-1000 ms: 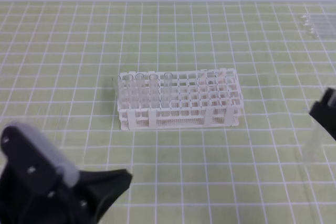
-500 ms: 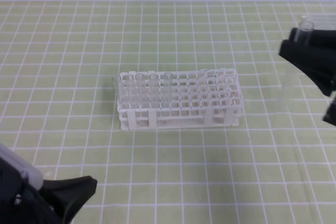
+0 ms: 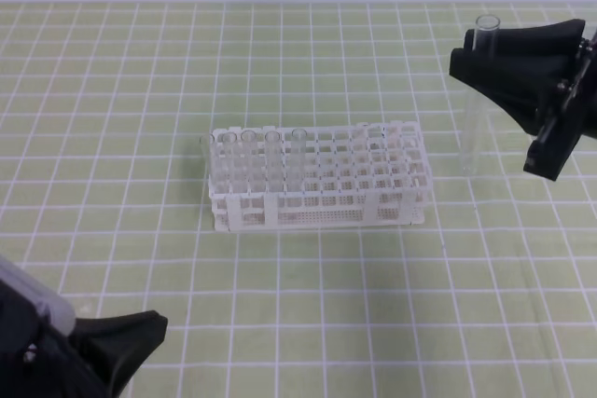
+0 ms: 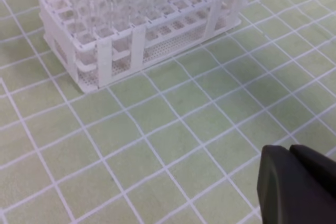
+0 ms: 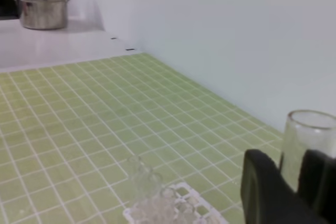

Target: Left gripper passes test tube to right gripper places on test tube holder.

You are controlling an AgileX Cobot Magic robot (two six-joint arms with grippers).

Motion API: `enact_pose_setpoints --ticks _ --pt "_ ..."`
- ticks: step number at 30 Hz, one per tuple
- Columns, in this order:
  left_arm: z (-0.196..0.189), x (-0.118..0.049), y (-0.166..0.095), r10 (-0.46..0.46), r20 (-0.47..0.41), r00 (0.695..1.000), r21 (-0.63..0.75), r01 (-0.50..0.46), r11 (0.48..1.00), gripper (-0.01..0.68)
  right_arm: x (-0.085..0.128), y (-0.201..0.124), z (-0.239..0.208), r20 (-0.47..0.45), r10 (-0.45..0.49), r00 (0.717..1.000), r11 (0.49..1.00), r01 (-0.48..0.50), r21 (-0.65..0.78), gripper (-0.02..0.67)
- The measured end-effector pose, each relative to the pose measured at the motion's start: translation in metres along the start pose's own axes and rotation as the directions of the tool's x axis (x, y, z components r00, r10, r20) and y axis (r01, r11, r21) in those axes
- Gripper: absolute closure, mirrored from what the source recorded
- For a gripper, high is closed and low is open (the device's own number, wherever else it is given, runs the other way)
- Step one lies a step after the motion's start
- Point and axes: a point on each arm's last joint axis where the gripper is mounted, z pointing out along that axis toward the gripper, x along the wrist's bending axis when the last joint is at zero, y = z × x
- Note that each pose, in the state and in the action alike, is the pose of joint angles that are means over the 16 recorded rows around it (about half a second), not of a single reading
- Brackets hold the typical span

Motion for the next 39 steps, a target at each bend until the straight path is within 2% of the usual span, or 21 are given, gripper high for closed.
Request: enact_pose_setpoints --ticks 15,21,30,35,39 --pt "0.000 0.000 0.000 0.000 -0.002 1.000 0.000 0.000 1.000 0.675 -0.003 -0.001 0.001 0.015 0.002 1.000 1.000 -0.002 0.009 0.548" --pt "0.000 0.000 0.000 0.000 -0.002 1.000 0.000 0.000 1.000 0.675 -0.006 -0.003 0.003 0.052 -0.002 0.999 0.999 0.000 0.032 0.548" --pt "0.000 0.000 0.000 0.002 -0.005 1.000 0.001 -0.002 1.000 0.675 -0.008 0.005 0.024 0.135 -0.028 0.990 0.987 0.006 0.160 0.548" --pt "0.000 0.001 0.000 0.003 -0.007 1.000 0.002 -0.003 1.000 0.675 -0.007 0.011 0.049 0.212 0.001 0.977 0.969 -0.053 0.242 0.548" --pt "0.000 0.001 0.000 0.007 -0.010 1.000 0.002 -0.007 1.000 0.675 -0.005 0.014 0.070 0.317 0.050 0.947 0.959 -0.134 0.250 0.548"
